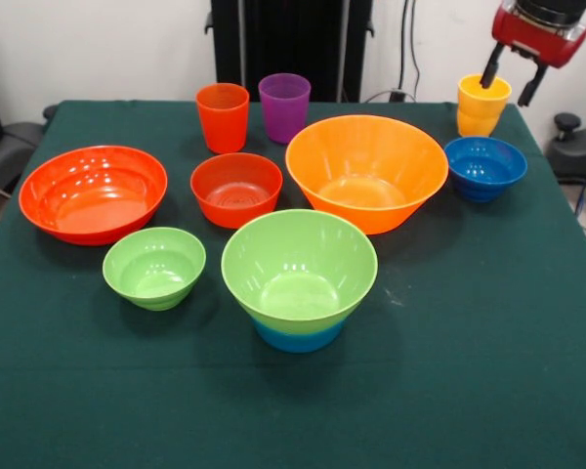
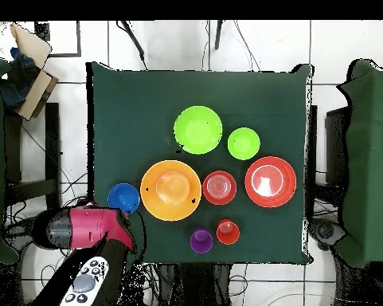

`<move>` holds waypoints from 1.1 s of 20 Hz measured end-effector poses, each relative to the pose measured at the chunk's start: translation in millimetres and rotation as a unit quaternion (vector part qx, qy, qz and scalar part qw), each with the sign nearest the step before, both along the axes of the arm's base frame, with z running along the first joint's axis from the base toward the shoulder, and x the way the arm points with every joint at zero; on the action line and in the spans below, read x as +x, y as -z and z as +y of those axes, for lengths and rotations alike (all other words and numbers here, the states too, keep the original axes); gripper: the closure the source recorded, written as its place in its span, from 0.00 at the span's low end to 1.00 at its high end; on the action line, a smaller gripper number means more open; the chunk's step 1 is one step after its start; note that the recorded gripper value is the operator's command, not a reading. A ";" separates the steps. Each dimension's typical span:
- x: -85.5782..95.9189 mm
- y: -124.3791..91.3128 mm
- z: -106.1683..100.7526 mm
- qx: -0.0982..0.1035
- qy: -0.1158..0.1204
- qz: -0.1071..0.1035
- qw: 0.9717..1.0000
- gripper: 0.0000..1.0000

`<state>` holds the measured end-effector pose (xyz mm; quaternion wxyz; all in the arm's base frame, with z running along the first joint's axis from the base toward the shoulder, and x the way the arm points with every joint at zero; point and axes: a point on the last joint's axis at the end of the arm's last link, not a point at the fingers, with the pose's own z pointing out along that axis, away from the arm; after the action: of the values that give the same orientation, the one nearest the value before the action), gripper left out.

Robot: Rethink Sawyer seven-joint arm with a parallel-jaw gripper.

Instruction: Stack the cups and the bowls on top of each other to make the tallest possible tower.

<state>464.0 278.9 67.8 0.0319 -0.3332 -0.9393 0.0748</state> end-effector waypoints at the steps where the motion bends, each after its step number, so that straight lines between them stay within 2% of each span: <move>1: -0.9 1.0 -0.8 0.002 0.003 0.003 1.000 0.00; 13: -25.0 12.3 -3.5 0.007 0.010 0.032 0.999 0.00; 22: -38.6 25.4 6.4 0.028 0.007 0.036 0.999 0.00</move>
<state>425.4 285.3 42.4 0.0759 -0.3360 -0.9368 0.0605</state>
